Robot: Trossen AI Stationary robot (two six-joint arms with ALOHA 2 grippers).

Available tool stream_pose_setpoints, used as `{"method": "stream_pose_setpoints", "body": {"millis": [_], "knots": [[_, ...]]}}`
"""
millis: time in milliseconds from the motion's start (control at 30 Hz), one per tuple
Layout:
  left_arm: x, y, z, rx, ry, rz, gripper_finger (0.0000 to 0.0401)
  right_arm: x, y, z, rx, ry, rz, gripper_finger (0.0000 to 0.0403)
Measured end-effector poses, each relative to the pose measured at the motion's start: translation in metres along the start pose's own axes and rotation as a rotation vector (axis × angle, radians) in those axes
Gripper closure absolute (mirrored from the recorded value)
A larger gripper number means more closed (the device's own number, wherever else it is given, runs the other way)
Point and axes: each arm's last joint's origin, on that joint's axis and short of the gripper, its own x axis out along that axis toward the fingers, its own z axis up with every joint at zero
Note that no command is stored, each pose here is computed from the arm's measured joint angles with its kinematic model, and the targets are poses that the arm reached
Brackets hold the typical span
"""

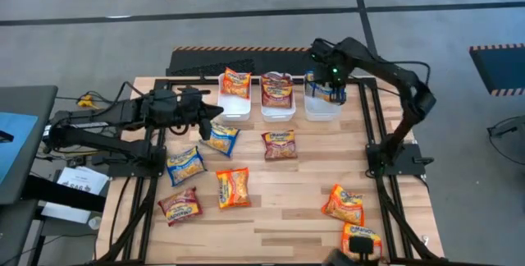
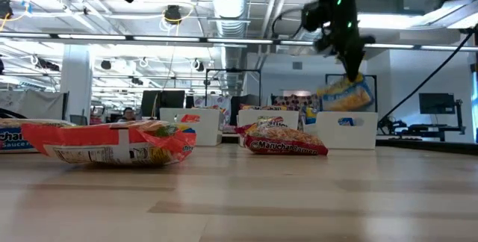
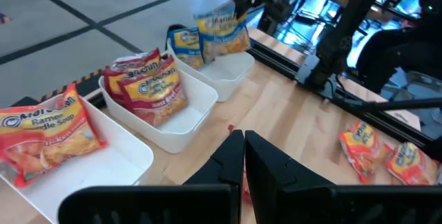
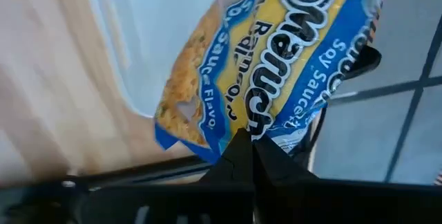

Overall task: Sort Maruchan noodles
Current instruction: Put the blue noodle pack into the right white bin

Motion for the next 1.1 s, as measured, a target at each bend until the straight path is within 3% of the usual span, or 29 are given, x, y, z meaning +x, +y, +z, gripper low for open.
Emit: {"method": "stream_pose_setpoints", "body": {"millis": [367,567,833,1100], "knots": [[0.002,0.006,0.002,-0.012,-0.009,0.029,0.0401,0.053,-0.014,0.036,-0.023,0.088,-0.026,0.0401],[0.002,0.006,0.002,-0.011,-0.008,0.029,0.0401,0.068,-0.016,0.043,0.049,0.148,-0.066,0.0388],[0.002,0.006,0.002,-0.009,-0.005,0.031,0.0401,0.074,-0.018,0.045,0.125,0.161,-0.062,0.033],[0.003,0.012,0.004,-0.017,-0.02,0.088,0.0401,0.074,-0.017,0.044,0.151,0.163,-0.062,0.0247]]}}
